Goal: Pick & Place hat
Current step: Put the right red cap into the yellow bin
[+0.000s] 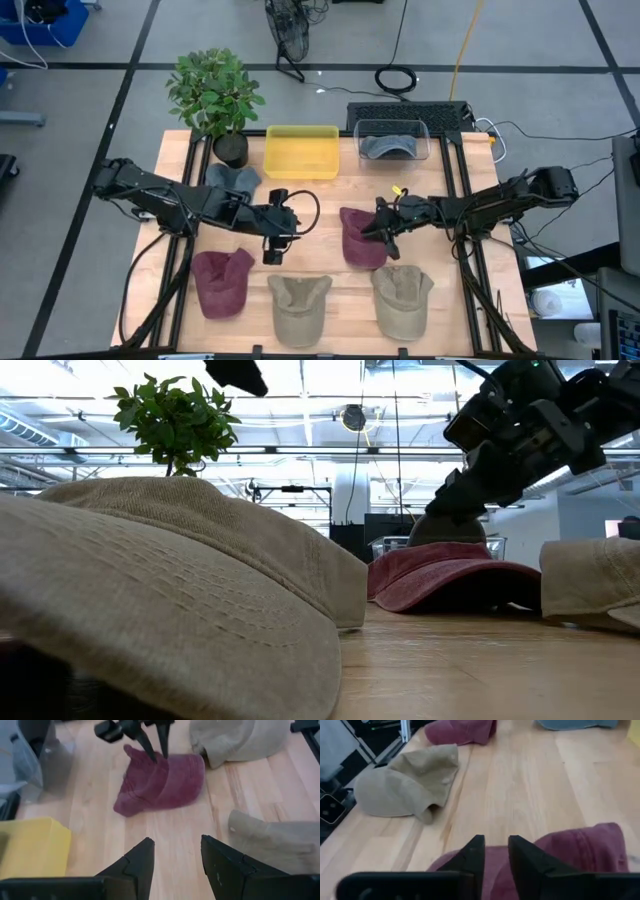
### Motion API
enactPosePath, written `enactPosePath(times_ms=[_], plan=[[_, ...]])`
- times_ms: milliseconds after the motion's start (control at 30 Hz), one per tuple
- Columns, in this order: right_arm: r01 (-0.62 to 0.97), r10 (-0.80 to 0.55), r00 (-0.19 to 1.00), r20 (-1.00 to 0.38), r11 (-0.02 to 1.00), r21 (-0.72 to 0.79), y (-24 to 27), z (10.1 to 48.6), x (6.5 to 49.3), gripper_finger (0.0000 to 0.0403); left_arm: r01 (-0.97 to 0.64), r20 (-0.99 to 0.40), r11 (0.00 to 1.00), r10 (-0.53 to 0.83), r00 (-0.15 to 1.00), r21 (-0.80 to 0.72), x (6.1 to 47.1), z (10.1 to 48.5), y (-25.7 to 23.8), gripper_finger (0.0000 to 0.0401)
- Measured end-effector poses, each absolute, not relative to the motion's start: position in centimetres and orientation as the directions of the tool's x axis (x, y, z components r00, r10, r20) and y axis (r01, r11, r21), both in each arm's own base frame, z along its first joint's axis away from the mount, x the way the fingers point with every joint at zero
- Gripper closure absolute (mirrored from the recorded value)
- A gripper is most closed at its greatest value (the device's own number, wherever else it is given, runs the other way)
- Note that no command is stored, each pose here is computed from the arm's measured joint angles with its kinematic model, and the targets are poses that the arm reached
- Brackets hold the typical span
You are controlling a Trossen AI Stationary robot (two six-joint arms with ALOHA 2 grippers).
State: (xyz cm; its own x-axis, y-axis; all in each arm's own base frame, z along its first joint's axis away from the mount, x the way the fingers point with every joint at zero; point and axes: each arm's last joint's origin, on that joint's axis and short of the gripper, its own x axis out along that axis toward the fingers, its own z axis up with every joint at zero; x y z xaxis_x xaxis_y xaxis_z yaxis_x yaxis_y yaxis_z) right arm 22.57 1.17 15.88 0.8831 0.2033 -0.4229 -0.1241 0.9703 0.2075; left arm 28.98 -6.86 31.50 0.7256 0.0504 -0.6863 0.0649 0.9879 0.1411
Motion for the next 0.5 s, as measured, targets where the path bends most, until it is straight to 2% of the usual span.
enactPosePath(times_ms=[233, 500], plan=[[-0.107, 0.205, 0.870, -0.448, 0.966, 0.236, 1.2, 15.7, 22.4, 0.0264, 0.039, -0.599, 0.990, 0.053, 0.799, 0.139, 29.8, 32.4, -6.4, 0.0235], [-0.024, 0.125, 0.814, -0.568, 0.983, 0.183, 0.9, 15.2, 21.2, 0.0265, 0.028, -0.626, 0.992, 0.058, 0.778, 0.127, 30.7, 31.4, -6.2, 0.0235]])
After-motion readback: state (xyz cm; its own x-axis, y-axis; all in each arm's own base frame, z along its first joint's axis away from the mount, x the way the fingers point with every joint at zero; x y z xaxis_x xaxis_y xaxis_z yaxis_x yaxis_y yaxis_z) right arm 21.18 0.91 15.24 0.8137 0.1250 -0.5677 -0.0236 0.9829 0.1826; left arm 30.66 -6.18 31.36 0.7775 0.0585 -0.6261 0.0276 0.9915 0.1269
